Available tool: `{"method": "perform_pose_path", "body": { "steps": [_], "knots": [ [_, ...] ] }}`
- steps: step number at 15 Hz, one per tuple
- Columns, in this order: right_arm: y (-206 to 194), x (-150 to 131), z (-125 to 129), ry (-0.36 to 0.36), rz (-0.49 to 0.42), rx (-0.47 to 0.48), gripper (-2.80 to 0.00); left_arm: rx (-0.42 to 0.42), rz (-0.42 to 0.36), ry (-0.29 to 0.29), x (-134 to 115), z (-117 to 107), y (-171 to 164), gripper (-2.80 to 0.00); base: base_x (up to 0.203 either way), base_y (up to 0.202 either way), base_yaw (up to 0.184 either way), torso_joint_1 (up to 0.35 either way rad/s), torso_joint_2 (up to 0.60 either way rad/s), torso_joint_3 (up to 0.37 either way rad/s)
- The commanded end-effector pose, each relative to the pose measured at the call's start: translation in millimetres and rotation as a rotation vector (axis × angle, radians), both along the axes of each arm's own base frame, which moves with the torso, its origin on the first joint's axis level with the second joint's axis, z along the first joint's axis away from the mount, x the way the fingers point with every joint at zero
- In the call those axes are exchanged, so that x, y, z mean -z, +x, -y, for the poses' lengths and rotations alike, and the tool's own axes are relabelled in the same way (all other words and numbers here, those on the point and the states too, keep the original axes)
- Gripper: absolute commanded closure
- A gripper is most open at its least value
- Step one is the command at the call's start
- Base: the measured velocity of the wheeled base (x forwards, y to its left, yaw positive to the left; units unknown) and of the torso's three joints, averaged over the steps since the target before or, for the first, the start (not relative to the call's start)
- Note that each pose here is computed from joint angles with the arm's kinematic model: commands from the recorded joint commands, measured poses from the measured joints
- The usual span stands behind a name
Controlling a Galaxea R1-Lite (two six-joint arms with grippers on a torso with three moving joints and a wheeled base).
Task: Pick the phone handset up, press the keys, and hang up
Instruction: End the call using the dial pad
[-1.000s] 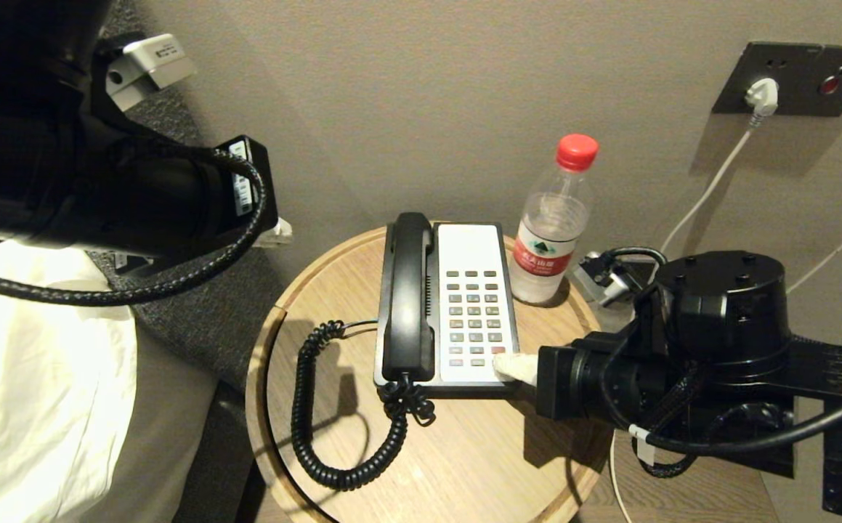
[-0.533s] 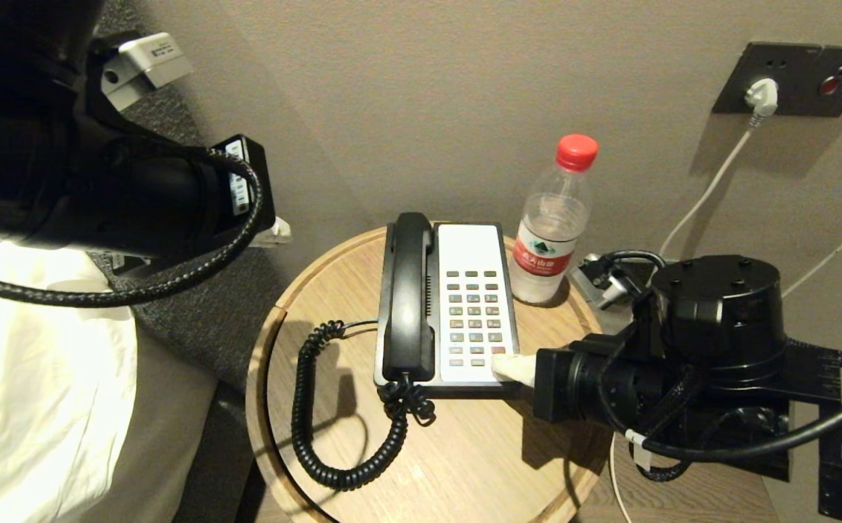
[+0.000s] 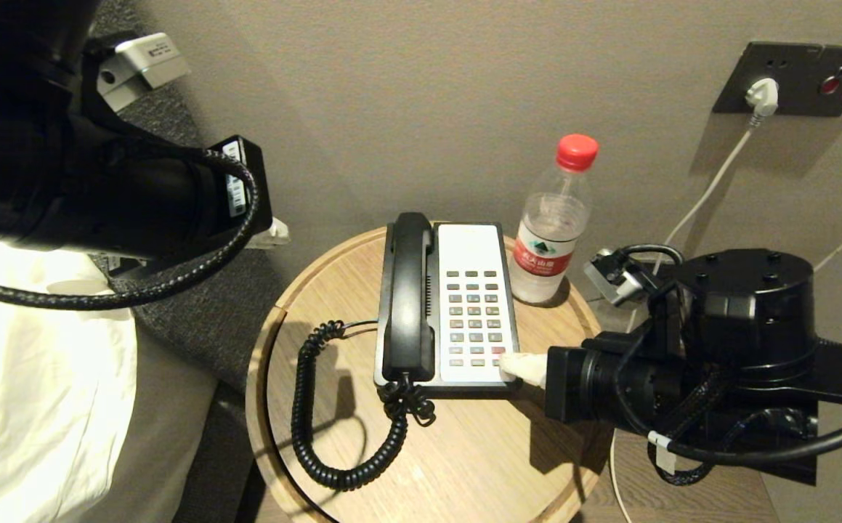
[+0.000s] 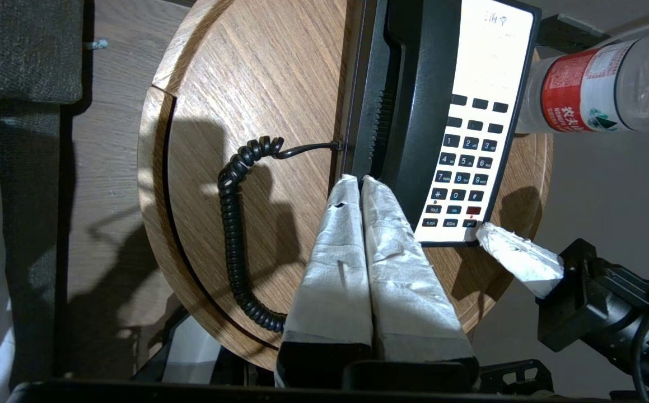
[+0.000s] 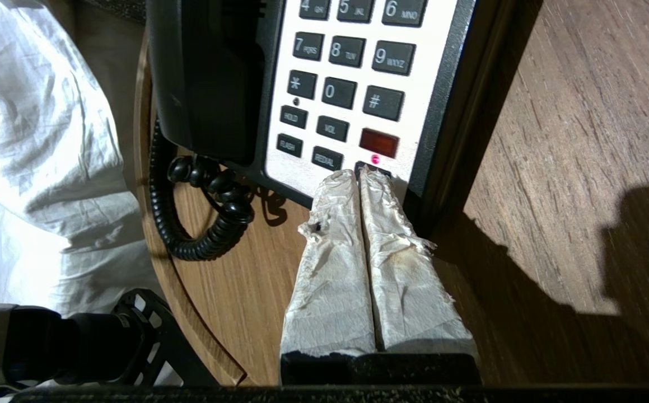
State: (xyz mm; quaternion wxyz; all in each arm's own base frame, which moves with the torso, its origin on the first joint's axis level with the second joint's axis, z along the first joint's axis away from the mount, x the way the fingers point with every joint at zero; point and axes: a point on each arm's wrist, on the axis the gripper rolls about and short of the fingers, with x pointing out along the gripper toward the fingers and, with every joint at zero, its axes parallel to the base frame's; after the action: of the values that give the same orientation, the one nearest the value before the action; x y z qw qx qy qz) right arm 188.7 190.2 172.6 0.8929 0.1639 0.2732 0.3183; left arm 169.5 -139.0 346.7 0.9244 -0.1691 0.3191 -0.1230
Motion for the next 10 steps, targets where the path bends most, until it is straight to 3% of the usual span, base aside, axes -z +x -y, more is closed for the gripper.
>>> {"method": "perform_pose_path", "body": {
  "steps": [1, 10],
  "knots": [
    [-0.9, -2.6, 0.4, 0.011, 0.007, -0.001, 0.0, -0.005, -0.003, -0.001, 0.1, -0.6, -0.5, 0.0, 0.0, 0.0, 0.0, 0.0, 0.0, 0.0],
    [5.5, 6.0, -5.4, -0.005, -0.009, 0.001, 0.0, -0.001, -0.001, -0.003, -0.4, -0.6, -1.2, 0.0, 0.0, 0.0, 0.0, 0.0, 0.0, 0.0]
  ]
}}
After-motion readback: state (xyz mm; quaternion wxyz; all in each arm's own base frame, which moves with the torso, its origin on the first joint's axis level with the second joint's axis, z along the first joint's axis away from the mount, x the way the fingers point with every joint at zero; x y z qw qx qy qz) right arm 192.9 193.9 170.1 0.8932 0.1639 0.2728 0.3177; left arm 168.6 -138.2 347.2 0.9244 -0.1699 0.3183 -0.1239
